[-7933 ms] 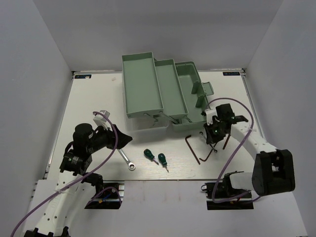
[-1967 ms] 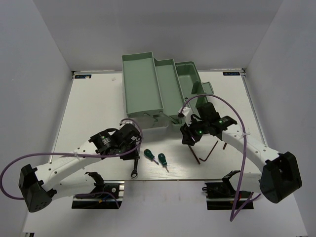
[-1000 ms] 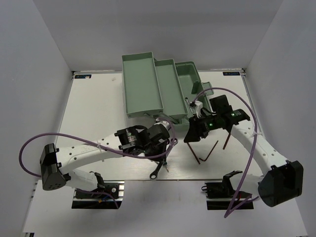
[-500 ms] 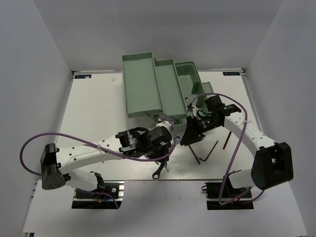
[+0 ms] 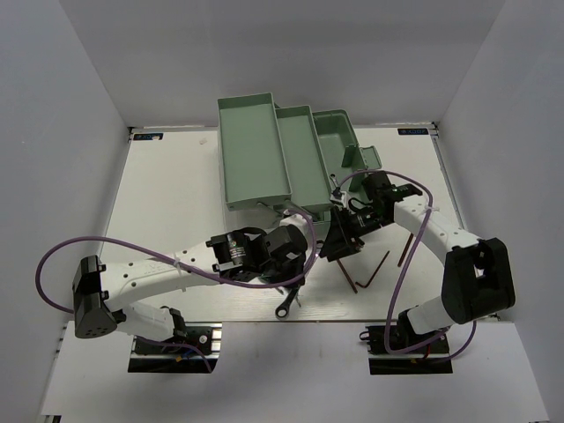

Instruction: Sort the tools into containers

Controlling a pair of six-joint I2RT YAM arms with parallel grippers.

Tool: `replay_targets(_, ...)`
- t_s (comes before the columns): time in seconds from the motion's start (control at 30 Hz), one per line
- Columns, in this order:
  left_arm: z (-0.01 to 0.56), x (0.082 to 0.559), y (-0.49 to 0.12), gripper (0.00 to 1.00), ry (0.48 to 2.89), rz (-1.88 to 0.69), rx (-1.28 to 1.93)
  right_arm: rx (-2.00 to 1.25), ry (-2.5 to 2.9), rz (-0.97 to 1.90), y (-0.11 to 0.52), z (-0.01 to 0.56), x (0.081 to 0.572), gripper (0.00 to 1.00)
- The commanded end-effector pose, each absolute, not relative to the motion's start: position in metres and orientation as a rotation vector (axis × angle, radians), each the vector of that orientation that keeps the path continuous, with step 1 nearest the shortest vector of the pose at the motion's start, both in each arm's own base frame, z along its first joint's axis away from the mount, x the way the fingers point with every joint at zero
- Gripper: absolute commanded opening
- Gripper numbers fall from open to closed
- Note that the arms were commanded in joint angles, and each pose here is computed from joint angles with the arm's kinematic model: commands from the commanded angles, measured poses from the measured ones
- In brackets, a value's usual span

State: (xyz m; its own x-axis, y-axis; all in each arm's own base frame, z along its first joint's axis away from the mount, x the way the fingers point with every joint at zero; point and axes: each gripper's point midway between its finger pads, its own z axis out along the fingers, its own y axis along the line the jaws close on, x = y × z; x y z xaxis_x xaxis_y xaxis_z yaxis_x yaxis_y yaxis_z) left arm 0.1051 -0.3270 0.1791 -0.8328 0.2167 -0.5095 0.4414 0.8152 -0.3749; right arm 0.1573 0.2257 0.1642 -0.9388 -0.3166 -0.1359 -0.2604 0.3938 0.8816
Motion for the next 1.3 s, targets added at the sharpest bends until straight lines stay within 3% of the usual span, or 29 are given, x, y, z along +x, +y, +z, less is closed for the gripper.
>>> replay_targets(0.0,0.218,0.111,-0.346,0.0,2.435,-0.816,0.462,0.514,-2.568,-1.648,0.23,0.171,0.162,0.65)
replay_targets(0.27,0.221,0.11,-0.355,0.0,2.42,-0.862,0.467,0.479,-2.594,-1.66,0.236,0.168,0.174,0.62)
replay_targets(0.57,0.223,0.106,-0.364,0.0,2.409,-0.904,0.485,0.453,-2.604,-1.681,0.239,0.166,0.178,0.45)
replay_targets(0.7,0.22,0.108,-0.364,0.0,2.412,-0.886,0.48,0.456,-2.576,-1.713,0.239,0.17,0.177,0.2)
replay_targets(0.77,0.221,0.109,-0.366,0.0,2.401,-0.891,0.488,0.474,-2.561,-1.73,0.239,0.173,0.175,0.0)
replay_targets(1.0,0.225,0.114,-0.369,0.0,2.389,-0.872,0.487,0.501,-2.497,-1.845,0.233,0.197,0.179,0.0)
replay_targets(1.03,0.229,0.116,-0.37,0.02,2.377,-0.872,0.477,0.499,-2.498,-1.854,0.23,0.199,0.18,0.0)
replay_targets(1.1,0.232,0.118,-0.363,0.17,2.37,-0.847,0.462,0.518,-2.509,-1.878,0.226,0.207,0.186,0.0)
replay_targets(1.13,0.236,0.119,-0.361,0.4,2.358,-0.849,0.452,0.491,-2.51,-1.885,0.222,0.21,0.19,0.0)
replay_targets(1.17,0.241,0.122,-0.356,0.52,2.344,-0.837,0.436,0.502,-2.514,-1.89,0.22,0.215,0.191,0.0)
replay_targets(1.23,0.253,0.122,-0.344,0.7,2.32,-0.84,0.417,0.474,-2.565,-1.872,0.211,0.223,0.203,0.0)
replay_targets(1.27,0.257,0.122,-0.34,0.72,2.315,-0.84,0.398,0.522,-2.603,-1.869,0.208,0.224,0.207,0.0)
